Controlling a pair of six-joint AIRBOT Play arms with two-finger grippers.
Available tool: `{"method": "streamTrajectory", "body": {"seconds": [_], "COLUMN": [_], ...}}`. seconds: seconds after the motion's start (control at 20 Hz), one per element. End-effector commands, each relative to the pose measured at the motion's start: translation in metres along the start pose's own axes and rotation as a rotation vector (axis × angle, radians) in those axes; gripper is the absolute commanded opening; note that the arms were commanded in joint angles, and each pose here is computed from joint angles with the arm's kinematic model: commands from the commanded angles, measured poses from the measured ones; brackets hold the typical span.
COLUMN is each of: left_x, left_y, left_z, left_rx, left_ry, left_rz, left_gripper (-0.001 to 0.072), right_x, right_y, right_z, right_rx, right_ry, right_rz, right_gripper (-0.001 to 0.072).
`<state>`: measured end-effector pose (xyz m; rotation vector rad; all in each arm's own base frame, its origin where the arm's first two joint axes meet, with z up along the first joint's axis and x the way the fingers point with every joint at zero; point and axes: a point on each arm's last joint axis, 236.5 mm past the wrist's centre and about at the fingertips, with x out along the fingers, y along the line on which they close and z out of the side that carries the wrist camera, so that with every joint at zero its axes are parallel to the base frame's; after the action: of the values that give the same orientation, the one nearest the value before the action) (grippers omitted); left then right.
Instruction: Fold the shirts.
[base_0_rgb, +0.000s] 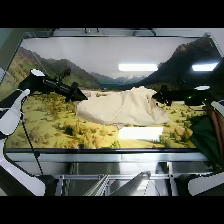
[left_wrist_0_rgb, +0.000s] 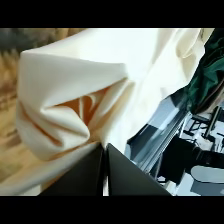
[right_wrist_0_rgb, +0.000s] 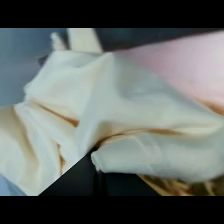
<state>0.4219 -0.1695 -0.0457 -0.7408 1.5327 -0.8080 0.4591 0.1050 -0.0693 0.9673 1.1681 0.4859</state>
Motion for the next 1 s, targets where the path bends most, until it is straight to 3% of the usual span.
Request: {"method": "streamTrajectory", "body": {"seconds": [0.0, 0.2, 0.45, 0.75, 0.95], "left_x": [-0.019, -0.107, -0.231, -0.276, -0.251], "left_y": [-0.031, -0.114, -0.221, -0.294, -0.273], "left_z": [0.004, -0.017, -0.078, -0.147, -0.148], "left_rx": [0.054, 0.266, 0.579, 0.761, 0.727], "left_ry": [-0.045, -0.175, -0.453, -0.699, -0.66], "left_rz": [-0.059, -0.068, 0.092, 0.232, 0.204], "left_gripper": [0.0011, 0.0011, 0.0012, 0.0015, 0.0021], "right_x": [-0.029, -0.156, -0.317, -0.37, -0.351], "right_y": [0.082, 0.207, 0.3, 0.378, 0.351], "right_z": [0.012, 0.025, -0.025, -0.123, -0.101], "right_rx": [-0.147, -0.472, -0.756, -1.041, -0.956], "right_ry": [-0.013, -0.271, -0.679, -0.922, -0.808], "right_rz": [0.159, 0.203, 0.103, 0.038, 0.044], "right_gripper": [0.0016, 0.0016, 0.0015, 0.0015, 0.0016]}}
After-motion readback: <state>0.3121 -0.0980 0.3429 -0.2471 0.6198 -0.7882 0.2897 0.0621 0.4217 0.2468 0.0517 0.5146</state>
